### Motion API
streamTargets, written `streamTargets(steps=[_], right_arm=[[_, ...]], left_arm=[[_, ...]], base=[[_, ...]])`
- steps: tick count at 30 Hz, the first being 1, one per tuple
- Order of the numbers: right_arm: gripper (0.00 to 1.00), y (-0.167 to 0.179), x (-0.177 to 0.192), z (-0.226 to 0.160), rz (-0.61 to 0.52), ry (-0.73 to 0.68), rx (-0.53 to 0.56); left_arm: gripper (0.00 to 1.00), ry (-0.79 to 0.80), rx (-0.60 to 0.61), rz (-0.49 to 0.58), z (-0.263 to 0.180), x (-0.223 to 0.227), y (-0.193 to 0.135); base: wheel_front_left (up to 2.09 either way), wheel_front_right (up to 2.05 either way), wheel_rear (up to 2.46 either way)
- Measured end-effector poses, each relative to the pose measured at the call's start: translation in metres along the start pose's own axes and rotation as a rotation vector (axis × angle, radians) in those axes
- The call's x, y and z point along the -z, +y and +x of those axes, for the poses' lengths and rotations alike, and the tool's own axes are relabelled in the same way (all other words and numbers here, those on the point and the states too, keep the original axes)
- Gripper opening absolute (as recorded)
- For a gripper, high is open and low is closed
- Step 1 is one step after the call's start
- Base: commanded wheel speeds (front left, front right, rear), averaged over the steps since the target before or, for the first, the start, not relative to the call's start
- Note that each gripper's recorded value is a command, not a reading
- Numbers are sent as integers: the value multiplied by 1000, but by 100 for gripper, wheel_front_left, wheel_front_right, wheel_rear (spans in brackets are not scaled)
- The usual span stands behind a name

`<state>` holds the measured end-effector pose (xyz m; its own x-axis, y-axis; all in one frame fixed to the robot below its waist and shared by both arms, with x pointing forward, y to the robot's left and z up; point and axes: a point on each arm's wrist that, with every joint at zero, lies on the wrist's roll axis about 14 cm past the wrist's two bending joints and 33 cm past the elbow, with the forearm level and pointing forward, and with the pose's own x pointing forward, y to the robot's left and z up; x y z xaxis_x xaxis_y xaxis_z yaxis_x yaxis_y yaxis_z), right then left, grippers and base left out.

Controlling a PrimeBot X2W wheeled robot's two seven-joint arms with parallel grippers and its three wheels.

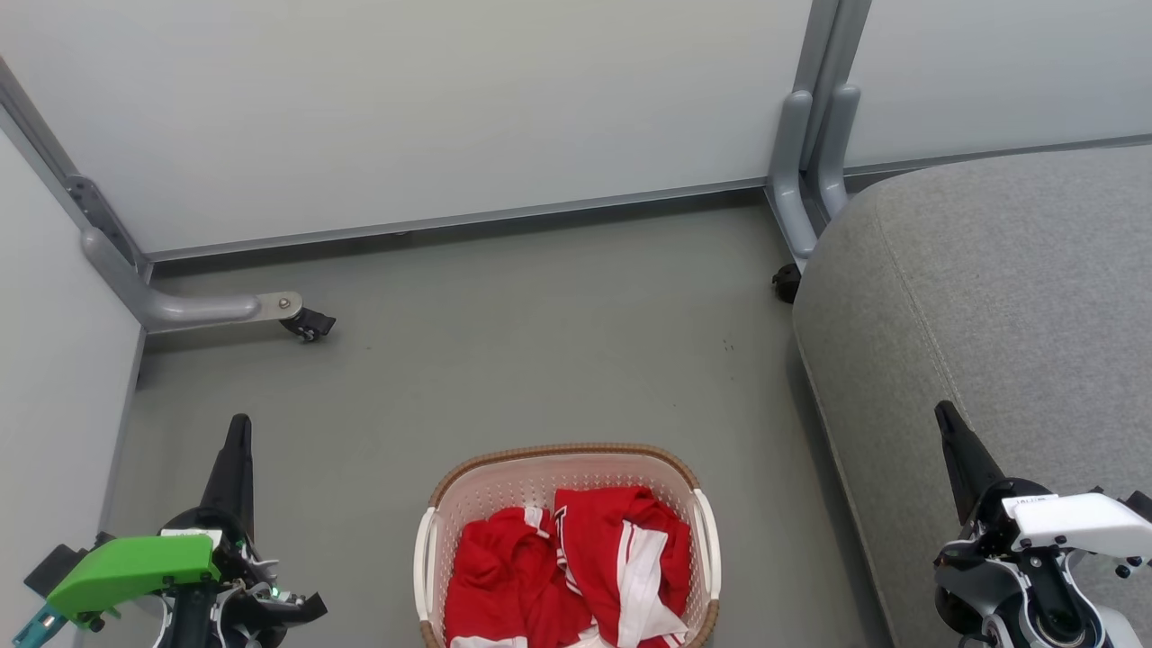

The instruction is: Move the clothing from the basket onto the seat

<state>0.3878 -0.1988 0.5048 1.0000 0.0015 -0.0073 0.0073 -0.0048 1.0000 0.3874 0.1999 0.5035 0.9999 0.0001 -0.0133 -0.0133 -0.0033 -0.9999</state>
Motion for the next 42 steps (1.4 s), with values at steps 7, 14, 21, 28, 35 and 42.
streamTargets(steps=[7, 14, 21, 28, 35, 42], right_arm=[[0, 0, 0, 0, 0, 0, 0], [0, 0, 0, 0, 0, 0, 0], [0, 0, 0, 0, 0, 0, 0], [0, 0, 0, 0, 0, 0, 0], [0, 0, 0, 0, 0, 0, 0], [0, 0, 0, 0, 0, 0, 0]], left_arm=[[0, 0, 0, 0, 0, 0, 0], [0, 0, 0, 0, 0, 0, 0], [0, 0, 0, 0, 0, 0, 0], [0, 0, 0, 0, 0, 0, 0], [0, 0, 0, 0, 0, 0, 0], [0, 0, 0, 0, 0, 0, 0]], base=[[0, 0, 0], [0, 0, 0], [0, 0, 0], [0, 0, 0], [0, 0, 0], [0, 0, 0]])
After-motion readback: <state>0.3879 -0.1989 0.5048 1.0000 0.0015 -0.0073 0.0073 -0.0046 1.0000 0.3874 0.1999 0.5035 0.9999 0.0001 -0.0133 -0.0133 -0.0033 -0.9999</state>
